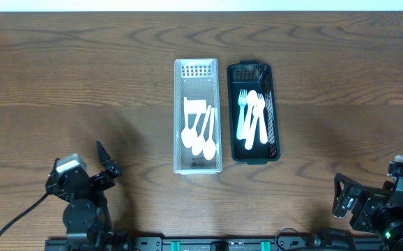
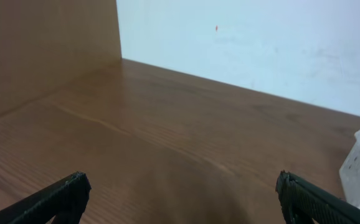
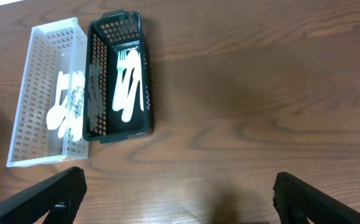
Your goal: Pack container
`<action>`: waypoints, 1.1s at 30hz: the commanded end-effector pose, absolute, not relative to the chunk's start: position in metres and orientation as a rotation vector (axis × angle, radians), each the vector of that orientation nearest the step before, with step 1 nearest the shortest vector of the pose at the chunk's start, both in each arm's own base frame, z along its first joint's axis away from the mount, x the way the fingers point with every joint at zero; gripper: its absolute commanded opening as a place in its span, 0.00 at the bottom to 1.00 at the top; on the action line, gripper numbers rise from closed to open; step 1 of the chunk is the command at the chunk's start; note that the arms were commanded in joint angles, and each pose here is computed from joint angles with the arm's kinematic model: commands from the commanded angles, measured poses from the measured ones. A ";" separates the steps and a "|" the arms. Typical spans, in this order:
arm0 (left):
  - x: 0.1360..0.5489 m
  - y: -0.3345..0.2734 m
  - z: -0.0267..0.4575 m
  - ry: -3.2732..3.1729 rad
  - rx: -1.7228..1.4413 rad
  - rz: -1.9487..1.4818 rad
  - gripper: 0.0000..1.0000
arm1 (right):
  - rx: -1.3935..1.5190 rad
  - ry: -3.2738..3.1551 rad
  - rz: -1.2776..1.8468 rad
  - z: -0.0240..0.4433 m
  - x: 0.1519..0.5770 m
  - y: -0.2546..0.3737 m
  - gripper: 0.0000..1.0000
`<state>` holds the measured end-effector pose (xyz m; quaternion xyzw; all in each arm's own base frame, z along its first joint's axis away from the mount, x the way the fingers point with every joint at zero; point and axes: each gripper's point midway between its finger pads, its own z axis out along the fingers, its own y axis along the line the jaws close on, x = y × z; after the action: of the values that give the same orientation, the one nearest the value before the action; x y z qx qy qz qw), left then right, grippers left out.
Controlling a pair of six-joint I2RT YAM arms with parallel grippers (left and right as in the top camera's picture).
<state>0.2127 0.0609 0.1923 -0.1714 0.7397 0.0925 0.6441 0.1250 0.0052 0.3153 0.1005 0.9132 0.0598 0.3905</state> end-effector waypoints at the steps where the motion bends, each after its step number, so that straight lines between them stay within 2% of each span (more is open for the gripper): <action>1: 0.213 0.062 0.192 1.663 -0.406 0.202 0.98 | 0.231 2.322 0.153 0.316 0.125 0.007 0.99; 19: 0.222 0.062 0.133 1.770 -0.400 0.229 0.98 | 0.231 2.322 0.153 0.316 0.125 0.007 0.99; 33: 0.224 0.062 0.136 1.750 -0.402 0.224 0.98 | 0.231 2.322 0.153 0.316 0.125 0.007 0.99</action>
<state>0.2243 0.0607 0.1476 -0.1698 0.7548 0.0958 0.6264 0.1250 0.0052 0.3152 0.1006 0.9132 0.0598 0.3903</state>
